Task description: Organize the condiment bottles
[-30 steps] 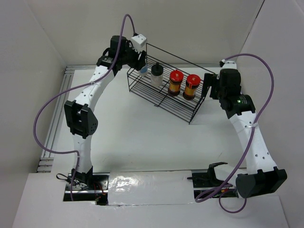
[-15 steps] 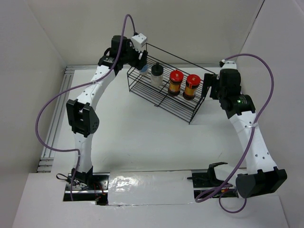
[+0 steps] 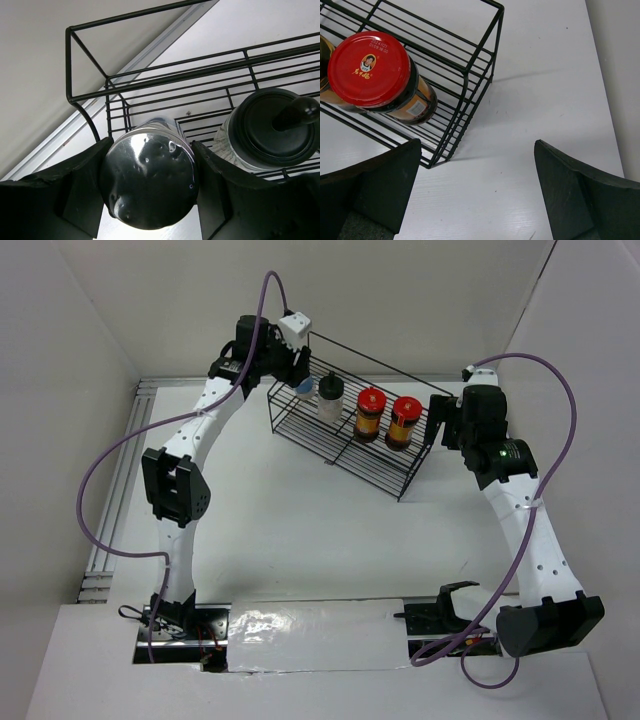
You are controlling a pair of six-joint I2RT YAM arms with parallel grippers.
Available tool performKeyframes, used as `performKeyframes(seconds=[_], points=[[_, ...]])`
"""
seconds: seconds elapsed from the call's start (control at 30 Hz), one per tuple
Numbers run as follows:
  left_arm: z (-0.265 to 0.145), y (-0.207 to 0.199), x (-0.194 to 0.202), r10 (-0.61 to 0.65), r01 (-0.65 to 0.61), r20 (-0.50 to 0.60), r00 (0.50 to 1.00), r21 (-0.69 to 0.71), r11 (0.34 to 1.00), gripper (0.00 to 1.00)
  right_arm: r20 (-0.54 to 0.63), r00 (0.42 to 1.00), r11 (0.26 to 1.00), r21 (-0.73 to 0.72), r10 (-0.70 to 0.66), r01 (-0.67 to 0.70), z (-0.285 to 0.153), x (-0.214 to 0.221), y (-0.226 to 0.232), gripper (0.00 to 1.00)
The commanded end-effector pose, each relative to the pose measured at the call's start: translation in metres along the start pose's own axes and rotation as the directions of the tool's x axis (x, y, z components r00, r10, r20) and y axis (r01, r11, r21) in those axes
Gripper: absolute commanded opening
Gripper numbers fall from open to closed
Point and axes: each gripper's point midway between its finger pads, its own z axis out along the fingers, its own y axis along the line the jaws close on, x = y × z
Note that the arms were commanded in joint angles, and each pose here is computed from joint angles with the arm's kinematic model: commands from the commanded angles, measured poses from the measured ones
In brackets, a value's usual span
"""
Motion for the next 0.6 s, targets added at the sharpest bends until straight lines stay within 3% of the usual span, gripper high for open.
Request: performKeyframes(seconds=[0.0, 0.23, 0.57], points=[[-0.039, -0.010, -0.071, 0.061, -0.065, 0.159, 0.985, 0.021, 0.998, 0.00, -0.010, 1.000, 1.000, 0.010, -0.007, 0.007, -0.003, 0.002, -0.004, 1.00], [-0.053, -0.015, -0.085, 0.119, -0.125, 0.169, 0.978, 0.023, 0.992, 0.00, -0.019, 1.000, 1.000, -0.004, -0.011, 0.011, -0.001, 0.003, -0.001, 1.00], [-0.038, -0.010, -0.063, 0.150, -0.151, 0.112, 0.982, 0.000, 0.989, 0.00, -0.025, 1.000, 1.000, -0.001, -0.009, 0.009, -0.002, 0.006, -0.002, 1.00]])
